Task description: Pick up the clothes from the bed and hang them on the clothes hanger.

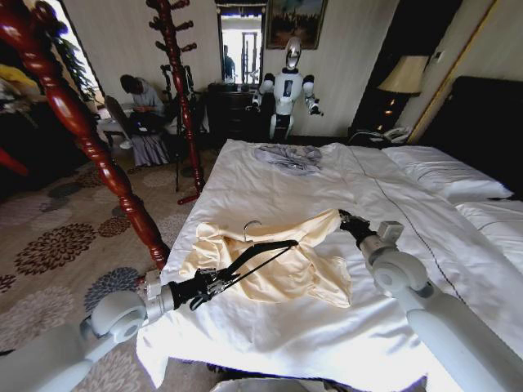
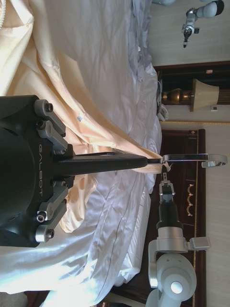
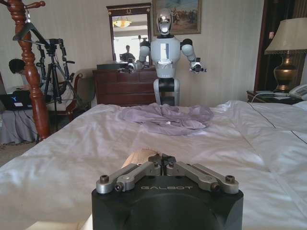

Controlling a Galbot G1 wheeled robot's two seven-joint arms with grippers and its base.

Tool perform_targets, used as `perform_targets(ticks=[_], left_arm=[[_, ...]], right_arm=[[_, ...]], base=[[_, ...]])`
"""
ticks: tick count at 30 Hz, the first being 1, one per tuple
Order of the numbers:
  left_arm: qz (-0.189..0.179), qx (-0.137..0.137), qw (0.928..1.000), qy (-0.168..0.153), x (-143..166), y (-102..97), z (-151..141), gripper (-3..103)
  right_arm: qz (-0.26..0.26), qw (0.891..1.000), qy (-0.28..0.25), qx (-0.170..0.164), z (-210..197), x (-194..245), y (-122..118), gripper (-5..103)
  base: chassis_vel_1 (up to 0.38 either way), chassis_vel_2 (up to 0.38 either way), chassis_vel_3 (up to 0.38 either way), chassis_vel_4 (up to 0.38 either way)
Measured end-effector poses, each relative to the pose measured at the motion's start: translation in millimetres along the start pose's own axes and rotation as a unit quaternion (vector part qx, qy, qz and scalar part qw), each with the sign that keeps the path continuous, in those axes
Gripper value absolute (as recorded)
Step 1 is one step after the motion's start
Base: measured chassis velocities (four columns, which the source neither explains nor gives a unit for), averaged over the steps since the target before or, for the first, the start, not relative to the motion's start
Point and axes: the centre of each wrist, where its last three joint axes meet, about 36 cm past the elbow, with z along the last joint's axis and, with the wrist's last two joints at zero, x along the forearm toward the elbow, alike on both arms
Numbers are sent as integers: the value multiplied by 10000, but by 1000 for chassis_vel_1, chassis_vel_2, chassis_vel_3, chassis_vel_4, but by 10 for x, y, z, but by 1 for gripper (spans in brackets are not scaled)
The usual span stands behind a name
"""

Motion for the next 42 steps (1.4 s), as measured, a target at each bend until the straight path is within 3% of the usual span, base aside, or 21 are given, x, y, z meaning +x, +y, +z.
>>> perform_targets(ticks=[12,22,30,42], left_arm=[[146,133,9998,-40,-428,268,99,18],[319,270,9990,-142,-868,313,223,18],[300,297,9991,10,-1030,424,336,18],[152,240,9996,-56,-1134,571,256,18]], right_arm=[[-140,9999,-67,-9,-49,67,49,0],[-199,9998,-48,-43,-44,109,98,0],[-309,9995,-107,-55,-111,193,152,0],[-625,9979,-51,-145,-291,438,271,0]], base=[[0,0,0,0],[0,0,0,0],[0,0,0,0],[0,0,0,0]])
